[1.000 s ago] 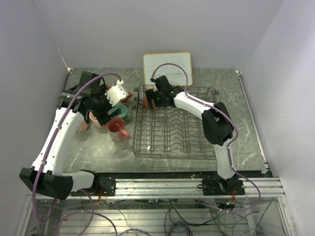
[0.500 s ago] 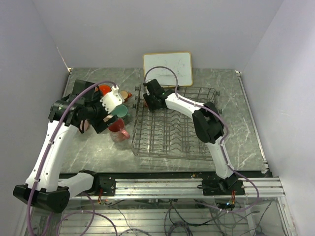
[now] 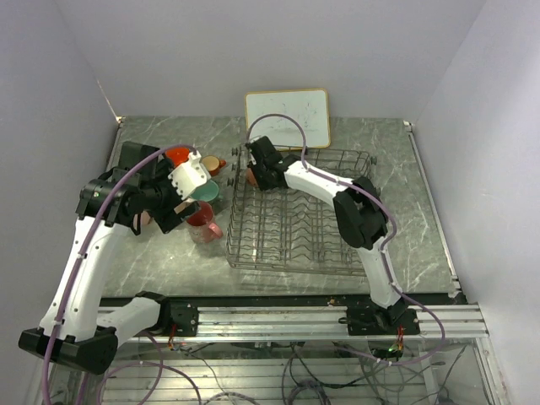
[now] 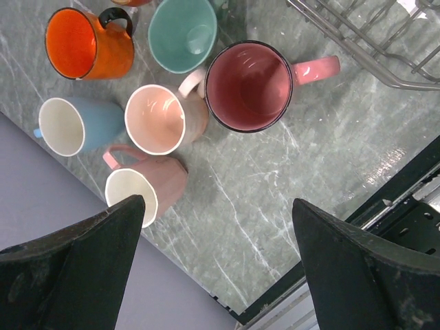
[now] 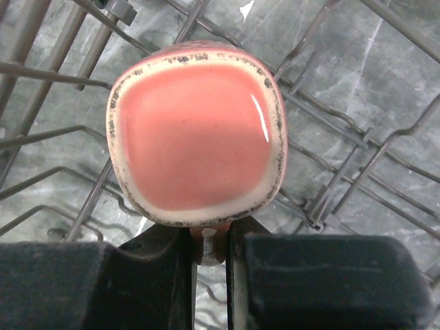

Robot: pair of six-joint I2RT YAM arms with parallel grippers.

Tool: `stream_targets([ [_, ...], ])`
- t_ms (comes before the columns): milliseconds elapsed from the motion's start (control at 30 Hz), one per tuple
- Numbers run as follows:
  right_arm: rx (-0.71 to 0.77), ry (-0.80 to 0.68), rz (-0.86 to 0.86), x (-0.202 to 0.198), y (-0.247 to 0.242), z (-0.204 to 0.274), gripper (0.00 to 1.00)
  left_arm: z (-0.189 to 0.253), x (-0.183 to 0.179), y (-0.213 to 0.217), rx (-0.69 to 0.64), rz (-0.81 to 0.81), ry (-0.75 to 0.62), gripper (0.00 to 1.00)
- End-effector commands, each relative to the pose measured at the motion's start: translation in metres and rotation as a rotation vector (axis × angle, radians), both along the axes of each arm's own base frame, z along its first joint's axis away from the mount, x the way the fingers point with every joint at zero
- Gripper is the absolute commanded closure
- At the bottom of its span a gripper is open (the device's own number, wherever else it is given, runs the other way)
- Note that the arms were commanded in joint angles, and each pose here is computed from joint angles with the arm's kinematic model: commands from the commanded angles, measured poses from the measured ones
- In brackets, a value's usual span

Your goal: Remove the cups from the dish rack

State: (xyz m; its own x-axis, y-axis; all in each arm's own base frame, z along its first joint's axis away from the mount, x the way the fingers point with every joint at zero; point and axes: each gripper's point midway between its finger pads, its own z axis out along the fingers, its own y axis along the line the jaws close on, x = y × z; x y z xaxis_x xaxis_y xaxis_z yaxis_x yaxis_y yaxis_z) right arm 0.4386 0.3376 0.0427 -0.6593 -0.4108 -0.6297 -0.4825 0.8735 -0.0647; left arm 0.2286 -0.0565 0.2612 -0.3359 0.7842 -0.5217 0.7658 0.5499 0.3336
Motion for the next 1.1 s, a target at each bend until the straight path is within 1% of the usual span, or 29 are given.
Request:
stream_targets([
  [0,0.113,-0.100,-0.023,0.002,0.005,0.074,1.00,0.012,0.003,0.000,0.005,-0.024,-0.084,0.01],
  [133,0.208,-0.092,-0.031,-0.014,0.007,0.106,1.00,0.018,0.008,0.000,0.007,-0.051,-0.160,0.01],
  [267,0.375,-0.060,-0.010,-0.044,0.012,0.150,1.00,0.021,0.010,-0.004,0.013,-0.117,-0.262,0.01],
  [433,0.631,0.046,0.086,-0.104,0.031,0.198,1.00,0.030,0.003,-0.022,-0.018,-0.284,-0.430,0.01],
  [567,0.835,0.164,0.201,-0.164,0.053,0.229,1.00,0.045,-0.007,-0.038,-0.047,-0.421,-0.587,0.00],
  [667,0.974,0.252,0.283,-0.205,0.065,0.250,1.00,0.052,-0.017,-0.047,-0.058,-0.499,-0.665,0.01],
  [767,1.116,0.331,0.357,-0.236,0.070,0.270,1.00,0.063,-0.022,-0.050,-0.077,-0.514,-0.732,0.02],
  [800,1.151,0.375,0.375,-0.248,0.072,0.271,1.00,0.068,-0.023,-0.050,-0.081,-0.515,-0.753,0.02],
  [900,1.231,0.431,0.439,-0.269,0.076,0.284,1.00,0.078,-0.029,-0.052,-0.091,-0.531,-0.798,0.02],
  [1067,1.309,0.502,0.519,-0.293,0.084,0.300,1.00,0.082,-0.038,-0.056,-0.110,-0.564,-0.792,0.04],
])
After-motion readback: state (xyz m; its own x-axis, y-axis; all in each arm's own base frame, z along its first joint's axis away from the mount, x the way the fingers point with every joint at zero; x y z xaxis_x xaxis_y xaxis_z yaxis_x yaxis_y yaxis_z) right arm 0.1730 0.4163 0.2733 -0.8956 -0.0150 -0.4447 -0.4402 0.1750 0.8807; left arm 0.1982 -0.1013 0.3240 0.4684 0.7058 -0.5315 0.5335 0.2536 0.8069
